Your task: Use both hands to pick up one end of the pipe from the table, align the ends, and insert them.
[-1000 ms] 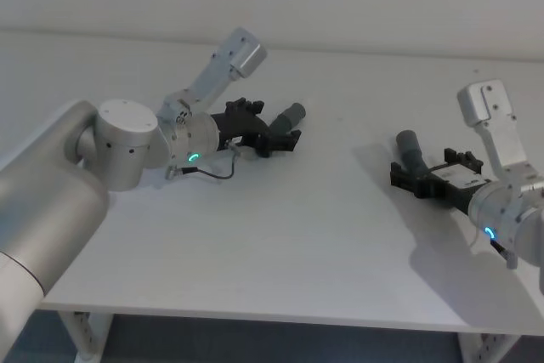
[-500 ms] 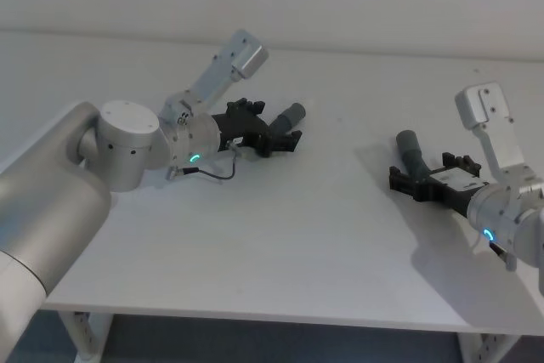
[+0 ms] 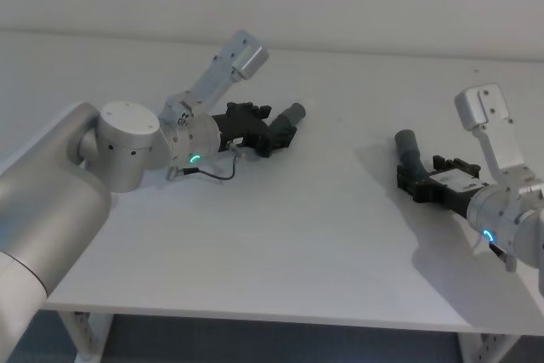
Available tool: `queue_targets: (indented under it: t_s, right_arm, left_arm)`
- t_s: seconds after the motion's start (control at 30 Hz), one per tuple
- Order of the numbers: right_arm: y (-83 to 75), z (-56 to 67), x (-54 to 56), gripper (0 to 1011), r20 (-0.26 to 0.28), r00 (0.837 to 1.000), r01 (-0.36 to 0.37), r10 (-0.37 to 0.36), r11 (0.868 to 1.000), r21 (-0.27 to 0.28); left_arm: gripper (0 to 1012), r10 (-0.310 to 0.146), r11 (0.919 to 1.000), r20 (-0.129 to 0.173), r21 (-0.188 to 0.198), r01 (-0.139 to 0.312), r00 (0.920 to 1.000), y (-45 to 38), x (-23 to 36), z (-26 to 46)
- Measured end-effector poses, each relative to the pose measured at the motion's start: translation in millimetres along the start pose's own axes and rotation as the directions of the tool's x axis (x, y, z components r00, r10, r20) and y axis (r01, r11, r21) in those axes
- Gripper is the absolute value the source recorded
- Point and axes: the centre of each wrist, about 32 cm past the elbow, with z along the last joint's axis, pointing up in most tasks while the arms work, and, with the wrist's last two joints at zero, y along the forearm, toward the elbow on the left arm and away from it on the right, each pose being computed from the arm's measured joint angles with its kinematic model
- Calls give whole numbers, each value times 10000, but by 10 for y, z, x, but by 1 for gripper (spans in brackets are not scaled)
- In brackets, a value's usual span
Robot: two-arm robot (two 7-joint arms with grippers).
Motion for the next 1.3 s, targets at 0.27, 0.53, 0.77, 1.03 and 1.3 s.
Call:
queue_targets:
  t_s: [0.27,0.53,0.77,1.03,1.3]
  right_arm:
    - [2,-2,-1,406,-3,10000,-6,6,10000,-6]
    - [3,-3,-1,270,-2,10000,-11,11,10000,-11]
    - [3,-3,-1,271,-2,10000,-13,13,10000,-10]
    - [3,-4,-1,271,-1,10000,-15,15,10000,-6]
    - [-18,-17,12,270,295,9996,-8,-1,9995,328]
  left_arm:
    - [434,2,10000,1,0,-2,10000,-2,-1,-2]
    - [295,2,10000,11,-7,-2,10000,-3,-2,-1]
    - [295,2,10000,12,-8,-2,10000,-3,-2,-1]
    - [294,1,10000,18,-7,-1,10000,-2,-3,0]
    - [294,-95,9999,591,-85,100,9982,16,5,37]
